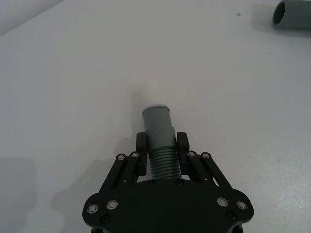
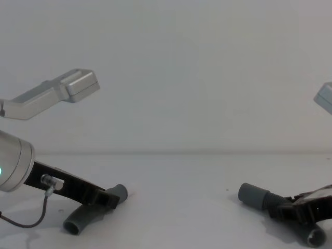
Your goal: Use both hands to pick up one end of the pipe from the table, align the ends, and insert them.
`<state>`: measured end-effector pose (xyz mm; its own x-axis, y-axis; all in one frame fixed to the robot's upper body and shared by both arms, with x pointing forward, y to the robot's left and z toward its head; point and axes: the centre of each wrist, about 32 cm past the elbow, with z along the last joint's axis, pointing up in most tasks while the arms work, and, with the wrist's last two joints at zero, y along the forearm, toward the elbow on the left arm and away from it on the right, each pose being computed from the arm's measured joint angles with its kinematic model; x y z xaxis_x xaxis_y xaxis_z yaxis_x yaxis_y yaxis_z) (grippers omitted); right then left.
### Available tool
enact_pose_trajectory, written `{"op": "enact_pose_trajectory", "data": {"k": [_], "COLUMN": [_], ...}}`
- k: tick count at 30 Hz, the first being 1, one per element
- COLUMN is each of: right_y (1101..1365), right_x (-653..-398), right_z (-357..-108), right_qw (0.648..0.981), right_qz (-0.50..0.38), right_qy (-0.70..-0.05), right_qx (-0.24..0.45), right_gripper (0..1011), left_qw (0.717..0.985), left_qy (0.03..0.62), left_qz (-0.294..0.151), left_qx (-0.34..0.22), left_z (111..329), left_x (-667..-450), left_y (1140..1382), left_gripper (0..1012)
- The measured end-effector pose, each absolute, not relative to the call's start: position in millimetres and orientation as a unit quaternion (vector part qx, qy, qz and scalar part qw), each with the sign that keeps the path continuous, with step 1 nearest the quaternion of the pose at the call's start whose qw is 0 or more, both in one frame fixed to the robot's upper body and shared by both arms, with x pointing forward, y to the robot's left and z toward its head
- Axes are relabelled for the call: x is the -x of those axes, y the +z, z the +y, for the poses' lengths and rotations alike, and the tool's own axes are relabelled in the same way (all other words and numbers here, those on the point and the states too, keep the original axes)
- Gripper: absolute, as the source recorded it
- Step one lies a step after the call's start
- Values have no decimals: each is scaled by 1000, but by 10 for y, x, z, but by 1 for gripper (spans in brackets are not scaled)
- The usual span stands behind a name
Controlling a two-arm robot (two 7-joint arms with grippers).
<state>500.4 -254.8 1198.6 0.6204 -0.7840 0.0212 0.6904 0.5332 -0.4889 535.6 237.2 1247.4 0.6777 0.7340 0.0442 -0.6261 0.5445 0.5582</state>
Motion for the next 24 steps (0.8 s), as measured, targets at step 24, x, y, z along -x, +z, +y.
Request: {"op": "enact_pose_trajectory", "data": {"k": [24], "right_y": [12030], "right_x": [-5002], "right_z": [-2671], "right_qw": [895], "right_qz": [41], "right_qy": [-414], "right_qx": [162], "right_gripper": [274], "left_qw": [886], "left_qy": [380], "left_qz": [52], "left_qx": [-260], "left_z": [2356], "left_x": [-5331], "left_y": [12605], "left_gripper": [354]}}
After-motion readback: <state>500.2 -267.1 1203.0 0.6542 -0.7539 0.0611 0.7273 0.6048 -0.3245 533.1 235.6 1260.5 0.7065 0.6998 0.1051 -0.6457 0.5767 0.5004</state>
